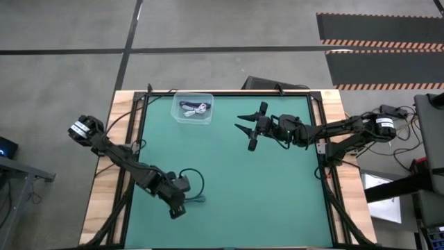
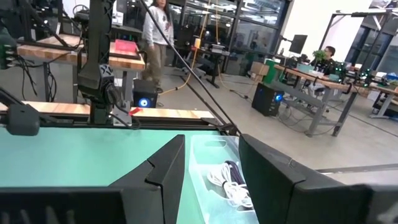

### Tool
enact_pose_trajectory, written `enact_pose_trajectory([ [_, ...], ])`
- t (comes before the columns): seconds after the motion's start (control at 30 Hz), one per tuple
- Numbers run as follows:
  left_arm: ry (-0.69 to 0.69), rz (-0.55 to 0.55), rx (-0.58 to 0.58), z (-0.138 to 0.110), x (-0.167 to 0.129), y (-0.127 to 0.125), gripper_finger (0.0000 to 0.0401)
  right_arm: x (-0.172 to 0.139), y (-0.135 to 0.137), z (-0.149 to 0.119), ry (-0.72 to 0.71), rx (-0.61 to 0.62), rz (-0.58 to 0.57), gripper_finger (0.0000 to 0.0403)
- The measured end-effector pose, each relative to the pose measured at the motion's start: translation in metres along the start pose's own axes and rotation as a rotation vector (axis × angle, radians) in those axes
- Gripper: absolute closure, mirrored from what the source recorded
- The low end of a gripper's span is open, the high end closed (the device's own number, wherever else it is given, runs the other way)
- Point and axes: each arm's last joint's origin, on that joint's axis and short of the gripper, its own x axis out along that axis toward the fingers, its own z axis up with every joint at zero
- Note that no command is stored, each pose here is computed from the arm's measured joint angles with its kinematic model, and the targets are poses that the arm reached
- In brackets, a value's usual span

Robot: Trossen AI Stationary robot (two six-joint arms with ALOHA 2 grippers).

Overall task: Pick and place USB-C Cables
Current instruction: Put the blue charger cable into the transparent bin

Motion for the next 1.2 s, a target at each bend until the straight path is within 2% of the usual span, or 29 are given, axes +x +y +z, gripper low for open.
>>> enact_pose_trajectory([
  [0.17,0.022,0.038,0.006,-0.007,0.008,0.011,0.0326,0.0,0.0,0.0,0.002,-0.001,0.0,0.0259],
  [0.4,0.001,0.008,0.029,-0.008,0.014,0.013,0.0326,0.0,0.0,-0.001,0.006,-0.001,0.001,0.0259],
  [0.5,-0.016,0.026,0.03,-0.009,0.016,0.016,0.0326,0.0,0.0,-0.001,0.006,-0.001,0.001,0.0259],
  [0.83,-0.032,0.019,0.039,-0.008,0.022,0.014,0.0326,0.0,0.0,-0.001,0.009,-0.002,0.002,0.0259],
  [0.93,0.006,0.027,0.085,-0.007,0.031,0.01,0.0326,0.0,0.0,-0.001,0.013,-0.003,0.003,0.0259],
  [1.2,0.028,0.055,0.091,-0.007,0.04,0.009,0.0326,0.0,0.0,-0.001,0.015,-0.003,0.003,0.0259],
])
